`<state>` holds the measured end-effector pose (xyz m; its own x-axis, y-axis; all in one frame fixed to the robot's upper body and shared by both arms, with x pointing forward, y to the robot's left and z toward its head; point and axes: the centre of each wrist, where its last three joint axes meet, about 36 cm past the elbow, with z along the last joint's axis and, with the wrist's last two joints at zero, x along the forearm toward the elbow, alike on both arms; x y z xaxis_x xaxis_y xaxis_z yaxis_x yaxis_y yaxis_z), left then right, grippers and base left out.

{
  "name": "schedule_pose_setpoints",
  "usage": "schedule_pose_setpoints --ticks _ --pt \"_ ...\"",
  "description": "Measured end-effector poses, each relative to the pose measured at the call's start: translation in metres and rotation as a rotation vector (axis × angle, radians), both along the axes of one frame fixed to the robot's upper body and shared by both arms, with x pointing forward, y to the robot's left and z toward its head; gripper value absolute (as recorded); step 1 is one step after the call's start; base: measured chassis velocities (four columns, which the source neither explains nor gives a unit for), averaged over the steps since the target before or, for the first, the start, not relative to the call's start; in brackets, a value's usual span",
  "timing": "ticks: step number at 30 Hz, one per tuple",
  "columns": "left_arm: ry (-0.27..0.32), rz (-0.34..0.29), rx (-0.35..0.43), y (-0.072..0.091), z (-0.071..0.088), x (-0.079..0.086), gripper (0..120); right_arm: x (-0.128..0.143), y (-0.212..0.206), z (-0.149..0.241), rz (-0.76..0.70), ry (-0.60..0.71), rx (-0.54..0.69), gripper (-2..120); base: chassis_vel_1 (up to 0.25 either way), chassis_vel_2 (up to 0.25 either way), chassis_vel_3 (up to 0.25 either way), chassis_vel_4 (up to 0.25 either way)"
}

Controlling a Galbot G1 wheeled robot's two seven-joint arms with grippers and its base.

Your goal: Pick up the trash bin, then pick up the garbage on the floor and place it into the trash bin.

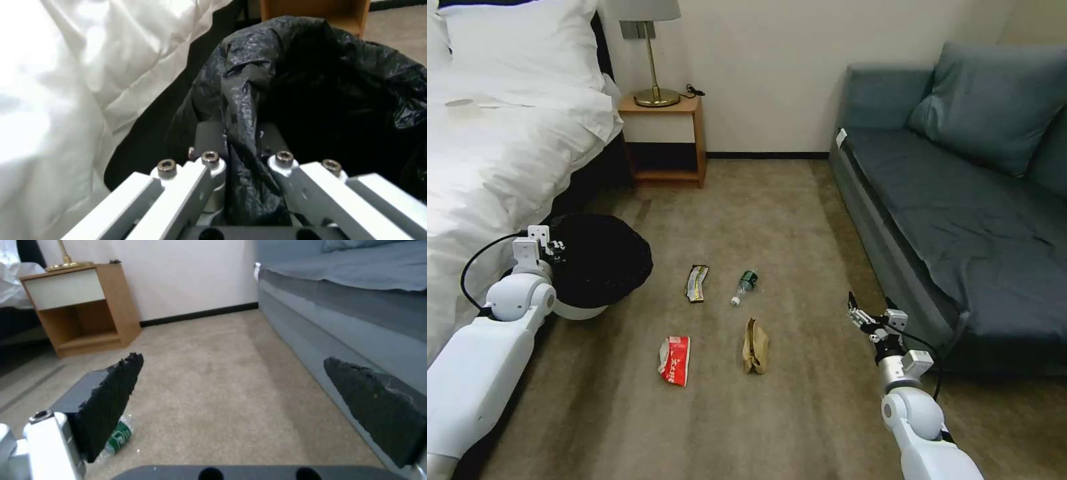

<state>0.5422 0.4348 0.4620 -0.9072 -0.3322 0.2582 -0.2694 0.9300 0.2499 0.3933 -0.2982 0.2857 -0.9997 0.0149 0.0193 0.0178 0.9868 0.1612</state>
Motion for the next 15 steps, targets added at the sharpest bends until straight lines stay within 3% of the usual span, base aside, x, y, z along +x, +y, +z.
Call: schedule_pose_setpoints --ticks 15 --pt "-0.001 0.002 0.0 0.0021 0.0001 -0.0035 5 -0.0013 0.0008 -0.0044 0.007 0.005 -0.007 100 -0.081 0.081 0.078 -0.084"
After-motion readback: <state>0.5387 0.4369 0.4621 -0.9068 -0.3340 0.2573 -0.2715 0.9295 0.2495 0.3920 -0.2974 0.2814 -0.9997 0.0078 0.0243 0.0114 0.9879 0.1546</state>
